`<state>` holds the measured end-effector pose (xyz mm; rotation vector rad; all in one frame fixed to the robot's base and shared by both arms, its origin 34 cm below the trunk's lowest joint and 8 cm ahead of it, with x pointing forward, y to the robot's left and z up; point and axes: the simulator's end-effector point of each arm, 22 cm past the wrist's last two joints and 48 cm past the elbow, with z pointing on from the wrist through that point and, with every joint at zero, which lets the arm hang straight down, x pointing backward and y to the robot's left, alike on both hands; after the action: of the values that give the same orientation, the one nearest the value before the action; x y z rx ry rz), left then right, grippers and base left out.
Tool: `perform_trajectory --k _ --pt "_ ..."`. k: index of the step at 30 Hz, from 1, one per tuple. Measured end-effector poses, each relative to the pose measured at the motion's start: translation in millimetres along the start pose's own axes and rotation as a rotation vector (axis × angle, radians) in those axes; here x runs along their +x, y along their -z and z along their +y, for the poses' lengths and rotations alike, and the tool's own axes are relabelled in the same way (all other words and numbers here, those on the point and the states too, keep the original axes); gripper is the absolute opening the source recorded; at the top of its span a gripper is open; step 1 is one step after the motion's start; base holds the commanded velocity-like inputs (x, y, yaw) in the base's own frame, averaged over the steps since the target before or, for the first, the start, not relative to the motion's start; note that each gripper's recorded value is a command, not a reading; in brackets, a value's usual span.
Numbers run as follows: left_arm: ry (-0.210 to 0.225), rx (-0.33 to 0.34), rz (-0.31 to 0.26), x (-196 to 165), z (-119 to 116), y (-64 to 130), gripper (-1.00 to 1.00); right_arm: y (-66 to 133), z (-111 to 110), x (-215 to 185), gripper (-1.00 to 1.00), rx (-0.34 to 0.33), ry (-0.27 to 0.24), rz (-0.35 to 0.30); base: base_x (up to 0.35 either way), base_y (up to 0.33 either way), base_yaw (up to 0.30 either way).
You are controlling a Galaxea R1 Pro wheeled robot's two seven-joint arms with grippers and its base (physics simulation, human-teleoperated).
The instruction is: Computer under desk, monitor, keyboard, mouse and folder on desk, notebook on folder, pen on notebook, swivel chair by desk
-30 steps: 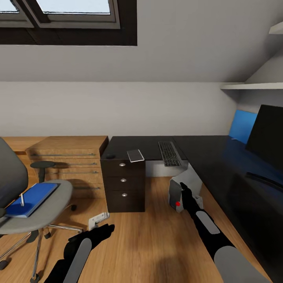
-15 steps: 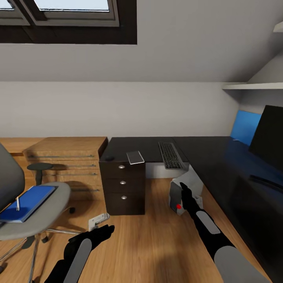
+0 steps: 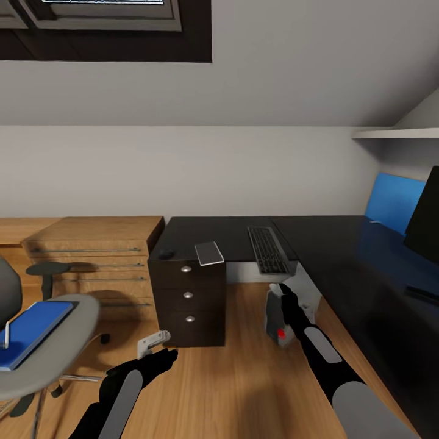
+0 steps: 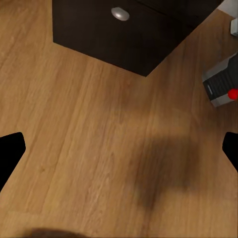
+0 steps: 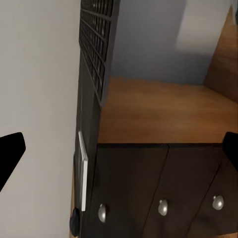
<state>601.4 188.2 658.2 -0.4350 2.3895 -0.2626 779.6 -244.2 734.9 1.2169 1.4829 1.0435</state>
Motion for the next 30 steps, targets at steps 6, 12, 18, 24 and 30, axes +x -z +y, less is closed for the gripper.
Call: perform_trajectory --k 6,12,18,24,30 --pt "0.0 0.0 0.0 -0.1 0.1 0.0 1.0 0.2 -0.6 -1.1 1.0 0.001 0.001 -0.001 0.319 0.0 0.0" --pt "0.0 0.001 0.0 0.0 -0.1 0.0 1.0 0.2 -0.7 -2.7 1.0 0.001 0.002 -0.003 0.307 0.0 0.0" --pt "0.0 0.002 0.002 0.4 -0.2 -0.3 1.0 0.2 -1.8 -7.7 1.0 0.003 0.006 -0.008 0.157 0.0 0.0" --pt "0.001 0.003 0.003 0.6 -0.7 -0.3 1.0 0.5 -3.1 -13.7 1.0 0.006 0.012 -0.014 0.034 0.0 0.0" --pt "0.004 0.006 -0.004 -2.2 -1.1 0.8 1.0 0.6 -3.7 -15.2 1.0 0.007 0.013 -0.016 0.006 0.0 0.0"
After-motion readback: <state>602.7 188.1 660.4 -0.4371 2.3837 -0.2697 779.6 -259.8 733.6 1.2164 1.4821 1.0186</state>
